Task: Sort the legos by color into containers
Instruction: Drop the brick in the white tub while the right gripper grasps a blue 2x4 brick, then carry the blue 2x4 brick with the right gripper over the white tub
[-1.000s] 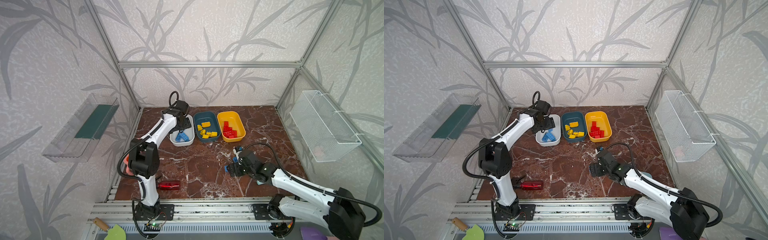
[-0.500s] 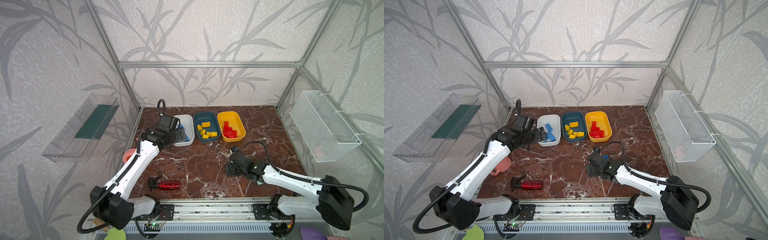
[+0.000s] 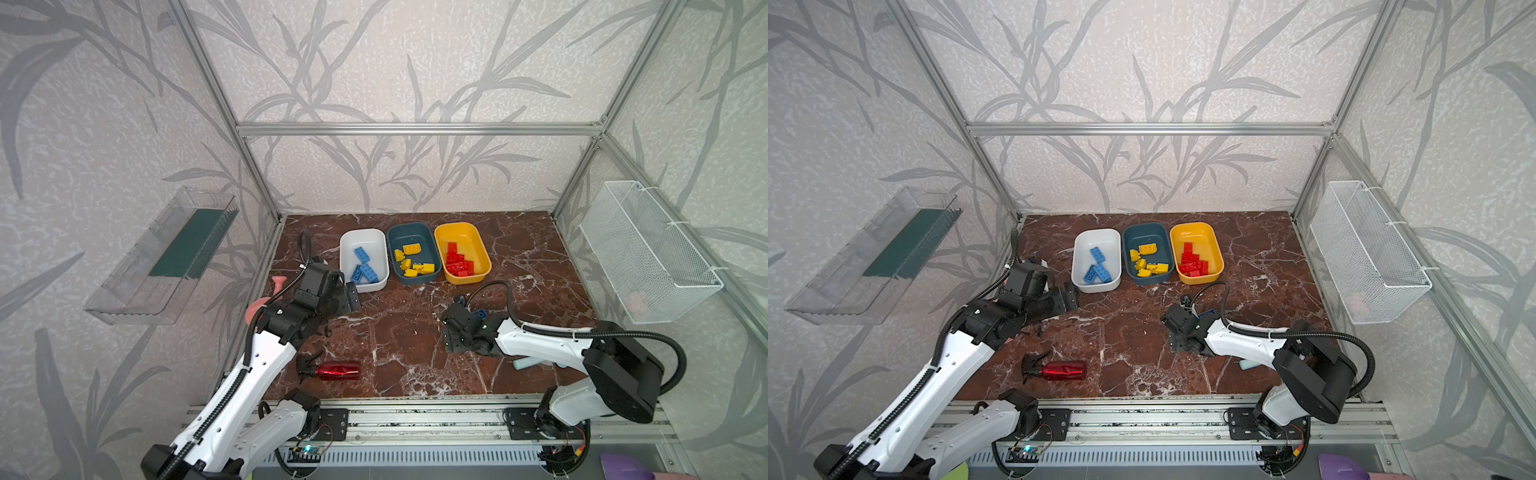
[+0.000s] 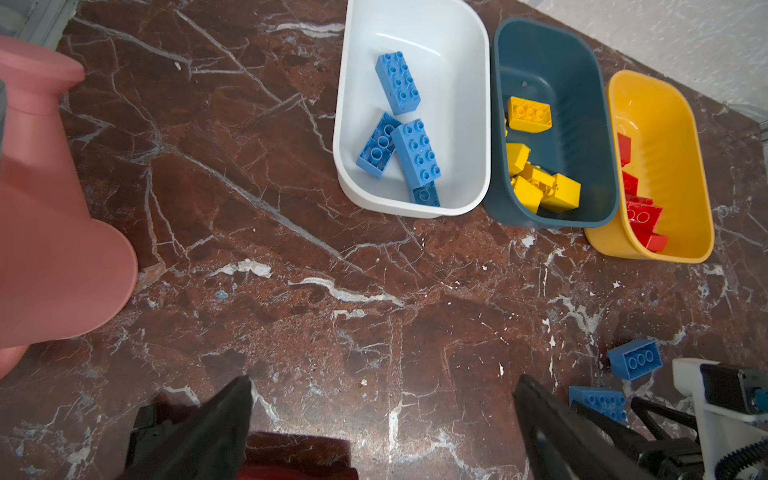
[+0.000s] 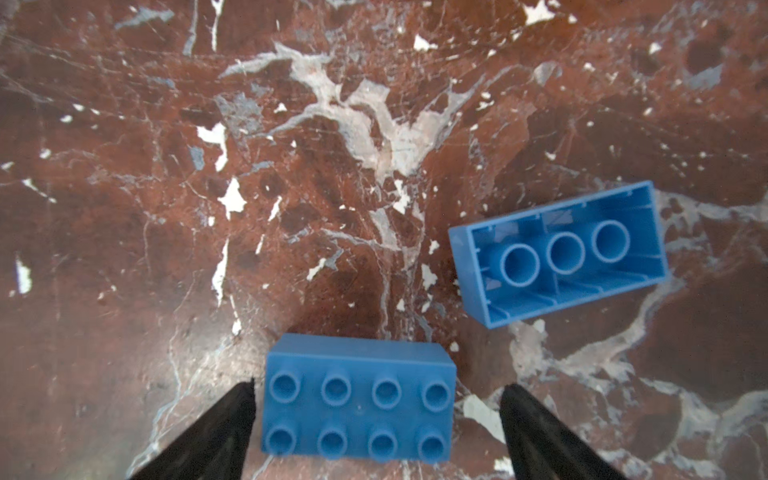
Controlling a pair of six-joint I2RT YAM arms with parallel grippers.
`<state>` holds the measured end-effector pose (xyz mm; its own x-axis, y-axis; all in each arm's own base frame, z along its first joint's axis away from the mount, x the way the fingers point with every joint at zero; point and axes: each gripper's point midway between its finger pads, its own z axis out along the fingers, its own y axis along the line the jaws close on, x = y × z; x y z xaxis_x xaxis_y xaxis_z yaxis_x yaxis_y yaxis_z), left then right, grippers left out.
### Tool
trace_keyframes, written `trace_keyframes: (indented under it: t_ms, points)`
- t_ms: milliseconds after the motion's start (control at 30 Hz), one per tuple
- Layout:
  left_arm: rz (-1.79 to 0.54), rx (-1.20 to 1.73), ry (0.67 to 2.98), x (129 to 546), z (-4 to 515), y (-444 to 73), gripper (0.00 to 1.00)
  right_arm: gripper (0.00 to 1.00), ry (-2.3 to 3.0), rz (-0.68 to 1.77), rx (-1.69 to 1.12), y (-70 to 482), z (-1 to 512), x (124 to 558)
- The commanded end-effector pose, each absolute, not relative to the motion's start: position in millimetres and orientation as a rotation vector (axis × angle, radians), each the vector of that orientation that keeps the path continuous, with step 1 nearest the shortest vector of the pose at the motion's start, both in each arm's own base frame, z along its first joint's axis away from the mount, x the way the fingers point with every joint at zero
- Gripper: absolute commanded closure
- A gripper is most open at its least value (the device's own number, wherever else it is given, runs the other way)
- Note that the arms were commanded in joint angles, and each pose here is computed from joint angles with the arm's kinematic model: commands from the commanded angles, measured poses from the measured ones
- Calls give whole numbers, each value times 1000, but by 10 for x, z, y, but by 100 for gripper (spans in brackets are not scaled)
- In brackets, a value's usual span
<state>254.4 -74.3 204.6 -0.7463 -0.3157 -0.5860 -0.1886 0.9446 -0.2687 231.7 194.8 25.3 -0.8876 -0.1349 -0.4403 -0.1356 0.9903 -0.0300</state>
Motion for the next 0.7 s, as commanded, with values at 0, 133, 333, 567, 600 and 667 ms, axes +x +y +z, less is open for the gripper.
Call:
trace_keyframes:
  t_ms: [0, 133, 333, 567, 600, 667]
  points:
    - [-232, -331, 2446, 2510, 1984, -730, 2, 13, 2659, -16, -158, 1988, 270, 2378]
    - [-233, -326, 2446, 2511, 1969, -732, 3, 25, 2670, -18, -158, 1995, 238, 2357]
    - [-241, -324, 2441, 2516, 1979, -740, 3, 43, 2670, 32, -170, 2061, 280, 2337]
    - [-253, -314, 2406, 2440, 2110, -702, 3, 43, 2638, 186, -272, 2347, 601, 2371]
    - [-256, -306, 2398, 2426, 2124, -698, 3, 43, 2622, 218, -330, 2421, 669, 2383]
    - [-271, -295, 2374, 2369, 2162, -680, 3, 43, 2587, 311, -404, 2598, 837, 2408]
